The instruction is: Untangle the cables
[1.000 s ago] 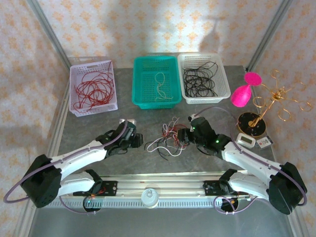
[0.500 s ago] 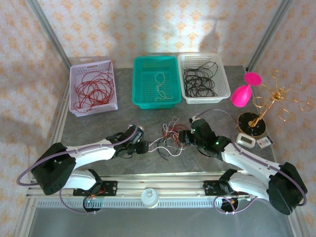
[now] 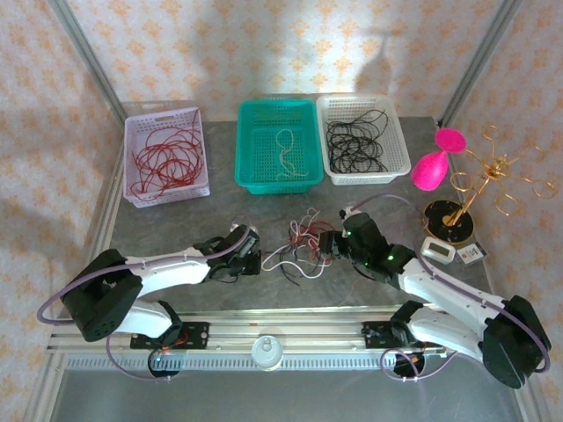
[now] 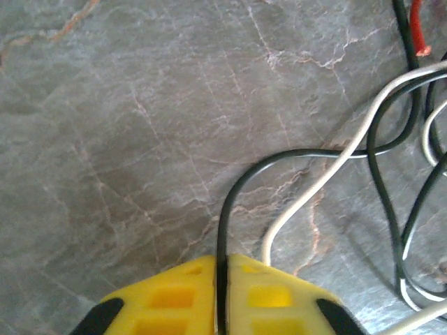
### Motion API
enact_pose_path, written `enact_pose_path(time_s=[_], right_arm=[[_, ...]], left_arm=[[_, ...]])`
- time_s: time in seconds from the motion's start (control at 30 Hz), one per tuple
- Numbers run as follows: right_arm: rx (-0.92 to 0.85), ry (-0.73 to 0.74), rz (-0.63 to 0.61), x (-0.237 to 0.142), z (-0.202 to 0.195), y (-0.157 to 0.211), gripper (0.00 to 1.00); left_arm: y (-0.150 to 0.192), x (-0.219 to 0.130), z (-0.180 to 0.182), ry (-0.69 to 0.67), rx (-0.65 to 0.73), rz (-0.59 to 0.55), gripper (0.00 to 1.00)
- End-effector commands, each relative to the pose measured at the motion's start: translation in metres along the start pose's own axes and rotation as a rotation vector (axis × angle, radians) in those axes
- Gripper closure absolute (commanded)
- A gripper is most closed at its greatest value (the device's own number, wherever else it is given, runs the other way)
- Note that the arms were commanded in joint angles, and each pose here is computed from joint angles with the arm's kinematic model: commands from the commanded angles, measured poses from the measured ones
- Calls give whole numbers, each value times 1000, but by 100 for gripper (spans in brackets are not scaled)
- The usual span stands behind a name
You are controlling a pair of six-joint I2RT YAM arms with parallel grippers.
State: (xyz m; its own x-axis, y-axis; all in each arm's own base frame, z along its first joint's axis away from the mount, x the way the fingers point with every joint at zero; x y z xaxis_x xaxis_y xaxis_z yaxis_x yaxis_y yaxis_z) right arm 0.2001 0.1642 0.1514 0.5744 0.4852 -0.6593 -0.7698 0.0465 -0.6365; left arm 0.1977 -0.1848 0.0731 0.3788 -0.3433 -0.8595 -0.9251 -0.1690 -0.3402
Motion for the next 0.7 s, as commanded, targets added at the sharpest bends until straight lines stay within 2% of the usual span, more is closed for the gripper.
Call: enact_pose_path(time_s=[0.0,0.13,0.3,0.5,0.67], right_arm=[[1,10,-30,-6,1,-3,60],[-41,-48,-60,-13,13,-16,60],[-179,-258,-183,-34,50,-46,59],[-500,-594,-381,-61,103,-68,49],[-711,-704,-526,-61,131,-85,43]], left_arm=[[-14,-17,-11,-18,24,-84,100],[-32,-51,-28,30,68,-195,100],[-53,-109,-45,91,148,-335,100],[-74,-176,-68,164,246,-448,100],[-89,-216,-92,239,317,-497,100]])
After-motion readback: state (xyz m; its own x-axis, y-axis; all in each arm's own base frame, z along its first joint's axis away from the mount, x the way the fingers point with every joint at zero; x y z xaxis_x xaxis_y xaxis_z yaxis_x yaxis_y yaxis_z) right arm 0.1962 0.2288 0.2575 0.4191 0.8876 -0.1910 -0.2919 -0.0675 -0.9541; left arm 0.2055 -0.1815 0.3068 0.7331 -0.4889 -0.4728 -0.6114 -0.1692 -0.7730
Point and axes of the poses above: each hand's point on the last joint's axis, 136 mm out from that joint toward the fingers, its own x axis out along the fingers, its own z axis along the line the jaws close on, y = z × x, the point moved 6 cm from there along -x, back along the fingers, and after that the axes turned 7 degrees about -x, right-handed, at the moved point
